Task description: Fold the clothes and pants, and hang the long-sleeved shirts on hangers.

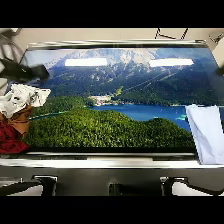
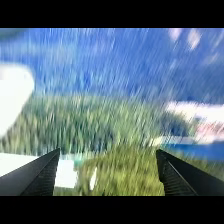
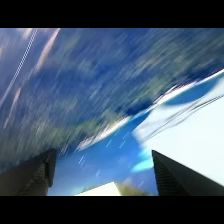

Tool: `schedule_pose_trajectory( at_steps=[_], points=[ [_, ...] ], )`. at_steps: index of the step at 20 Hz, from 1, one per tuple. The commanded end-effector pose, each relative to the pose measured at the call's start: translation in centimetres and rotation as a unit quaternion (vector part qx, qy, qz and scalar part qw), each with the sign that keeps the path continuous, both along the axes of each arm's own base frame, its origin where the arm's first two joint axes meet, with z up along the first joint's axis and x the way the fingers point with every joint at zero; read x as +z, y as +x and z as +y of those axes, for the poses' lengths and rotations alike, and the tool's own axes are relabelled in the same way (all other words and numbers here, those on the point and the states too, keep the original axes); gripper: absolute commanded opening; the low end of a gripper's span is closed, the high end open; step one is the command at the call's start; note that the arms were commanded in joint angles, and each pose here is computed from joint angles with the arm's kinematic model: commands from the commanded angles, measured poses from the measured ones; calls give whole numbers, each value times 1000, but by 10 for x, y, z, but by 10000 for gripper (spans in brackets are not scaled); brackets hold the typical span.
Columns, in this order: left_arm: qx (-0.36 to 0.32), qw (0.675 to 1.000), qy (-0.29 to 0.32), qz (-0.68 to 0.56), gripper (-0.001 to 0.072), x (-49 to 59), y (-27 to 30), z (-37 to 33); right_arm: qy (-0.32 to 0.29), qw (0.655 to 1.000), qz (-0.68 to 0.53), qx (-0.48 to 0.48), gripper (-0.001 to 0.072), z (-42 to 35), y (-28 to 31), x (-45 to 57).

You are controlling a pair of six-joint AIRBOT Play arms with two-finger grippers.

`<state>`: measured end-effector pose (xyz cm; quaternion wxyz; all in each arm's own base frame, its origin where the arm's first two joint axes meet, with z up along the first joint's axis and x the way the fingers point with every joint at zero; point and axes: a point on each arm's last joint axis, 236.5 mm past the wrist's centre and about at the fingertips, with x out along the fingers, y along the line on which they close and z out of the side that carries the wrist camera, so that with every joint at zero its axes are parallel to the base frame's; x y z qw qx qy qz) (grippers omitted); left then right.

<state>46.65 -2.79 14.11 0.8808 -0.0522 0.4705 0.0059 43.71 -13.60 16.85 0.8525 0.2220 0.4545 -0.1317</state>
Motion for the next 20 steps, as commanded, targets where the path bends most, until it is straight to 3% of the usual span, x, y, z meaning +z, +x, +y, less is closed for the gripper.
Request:
schedule_pose_trajectory(
  at_steps=[1,4,20],
  points=[
    [-34,981,12,192,709,-84,-54,-8,48,977,171,119,680,110,-31,-85],
    [-34,988,5,153,708,-91,-51,-11,44,965,215,144,680,131,-46,-114],
    [-33,987,14,156,708,-94,-50,-7,41,964,215,149,680,134,-46,-113]
  ],
)
